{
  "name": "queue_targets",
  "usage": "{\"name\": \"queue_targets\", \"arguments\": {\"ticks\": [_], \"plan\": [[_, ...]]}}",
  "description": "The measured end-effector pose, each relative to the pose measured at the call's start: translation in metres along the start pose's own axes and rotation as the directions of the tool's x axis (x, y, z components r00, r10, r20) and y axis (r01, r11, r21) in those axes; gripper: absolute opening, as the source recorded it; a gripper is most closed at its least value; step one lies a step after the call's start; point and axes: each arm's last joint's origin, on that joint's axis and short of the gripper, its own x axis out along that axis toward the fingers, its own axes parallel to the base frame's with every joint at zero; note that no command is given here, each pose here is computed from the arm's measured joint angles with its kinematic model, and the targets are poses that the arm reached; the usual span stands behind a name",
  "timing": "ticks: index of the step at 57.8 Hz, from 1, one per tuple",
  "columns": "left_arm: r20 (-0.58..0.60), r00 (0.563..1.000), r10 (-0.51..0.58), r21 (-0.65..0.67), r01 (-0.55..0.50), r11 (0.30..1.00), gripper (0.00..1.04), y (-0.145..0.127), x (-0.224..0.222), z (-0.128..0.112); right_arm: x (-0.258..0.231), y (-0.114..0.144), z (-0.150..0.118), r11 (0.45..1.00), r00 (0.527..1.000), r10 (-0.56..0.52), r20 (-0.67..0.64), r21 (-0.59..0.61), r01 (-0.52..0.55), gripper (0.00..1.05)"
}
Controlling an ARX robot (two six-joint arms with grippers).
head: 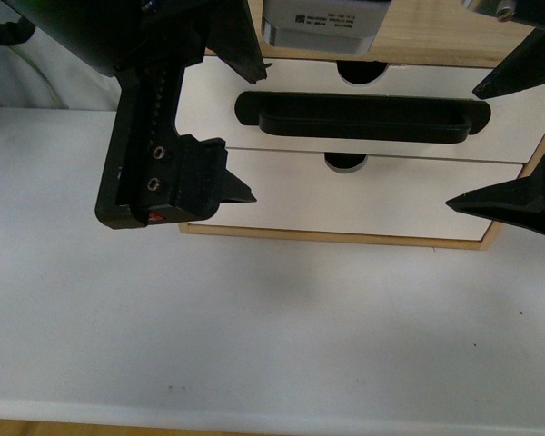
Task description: Pull drawer
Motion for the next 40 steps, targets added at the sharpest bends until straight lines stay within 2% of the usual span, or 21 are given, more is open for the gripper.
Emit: {"name": "queue_targets", "arguments": {"ticks": [40], "plan": [[-0.02, 1.0, -0.001, -0.033, 0.0, 0.999, 0.98, 0.009, 0.033, 0.001, 0.037, -0.012, -0.006, 0.996, 0.997, -0.025, 0.074, 0.089, 0.018, 0.96]]}}
